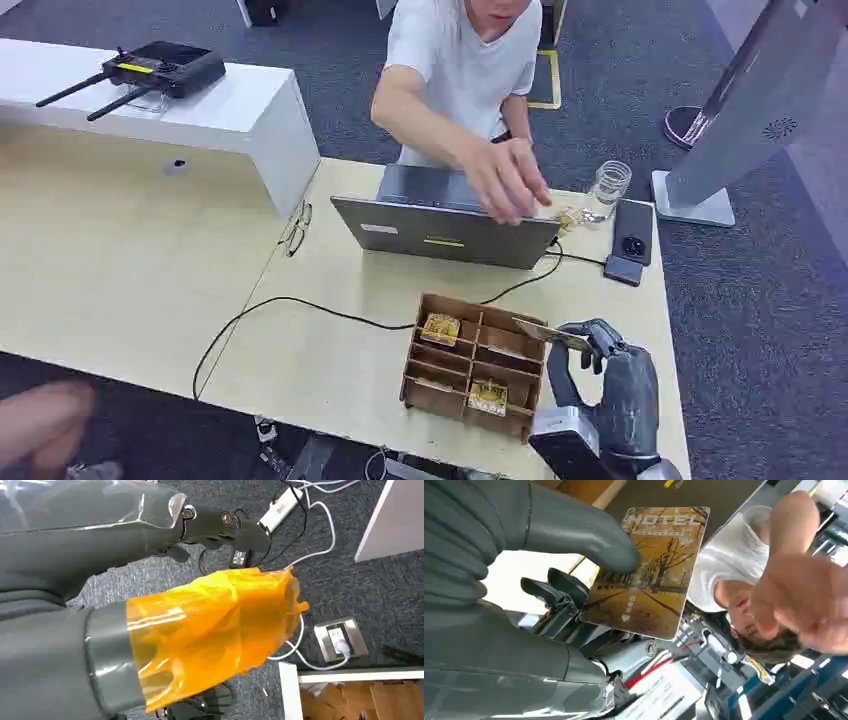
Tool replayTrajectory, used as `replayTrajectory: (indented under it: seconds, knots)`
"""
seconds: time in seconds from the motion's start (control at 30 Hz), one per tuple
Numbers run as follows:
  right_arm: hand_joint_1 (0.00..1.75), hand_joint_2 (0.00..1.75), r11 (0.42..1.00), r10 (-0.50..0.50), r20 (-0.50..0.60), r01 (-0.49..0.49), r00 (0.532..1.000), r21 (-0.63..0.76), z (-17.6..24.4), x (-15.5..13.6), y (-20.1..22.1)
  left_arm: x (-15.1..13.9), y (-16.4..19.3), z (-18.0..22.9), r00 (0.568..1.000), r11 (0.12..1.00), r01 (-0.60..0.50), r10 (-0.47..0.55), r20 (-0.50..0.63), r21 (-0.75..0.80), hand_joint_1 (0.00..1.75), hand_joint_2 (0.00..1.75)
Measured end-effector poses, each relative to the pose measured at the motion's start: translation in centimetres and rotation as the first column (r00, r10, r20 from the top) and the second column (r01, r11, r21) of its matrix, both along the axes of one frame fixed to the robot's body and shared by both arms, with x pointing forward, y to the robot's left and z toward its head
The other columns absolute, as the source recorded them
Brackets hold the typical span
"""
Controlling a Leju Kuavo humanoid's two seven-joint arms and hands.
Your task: Pass the card to the sensor for recognition and then transmit it.
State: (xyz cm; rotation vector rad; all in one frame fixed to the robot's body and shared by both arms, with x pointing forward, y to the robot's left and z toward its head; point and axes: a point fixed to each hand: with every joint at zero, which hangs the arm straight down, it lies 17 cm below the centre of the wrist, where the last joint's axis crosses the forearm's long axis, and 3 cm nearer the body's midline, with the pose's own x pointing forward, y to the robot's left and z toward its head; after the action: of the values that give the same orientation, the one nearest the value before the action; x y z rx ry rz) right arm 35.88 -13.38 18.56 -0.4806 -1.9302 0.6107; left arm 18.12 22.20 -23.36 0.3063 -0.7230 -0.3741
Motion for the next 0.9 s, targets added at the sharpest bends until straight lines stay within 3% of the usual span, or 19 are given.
replayTrajectory:
  seconds: [0.27,0.57,0.9]
  knots:
    - [1.75,1.75,0.981,0.098,-0.196,-0.062,0.976,0.184,-3.0,-1.2,-0.4,0.1,0.5,0.2,0.999,0.999,-0.035,0.035,0.016,-0.001,0.0,0.0]
    - [1.75,1.75,0.957,0.074,-0.394,0.046,0.916,0.287,-8.6,-3.7,-5.5,-0.2,1.2,0.2,0.996,0.997,-0.081,0.08,0.028,0.007,0.0,0.0]
    - [1.75,1.75,0.962,0.009,-0.547,0.141,0.837,0.233,-13.5,-6.9,-10.0,-0.5,1.5,0.2,0.995,0.995,-0.094,0.094,0.025,0.011,0.0,0.0]
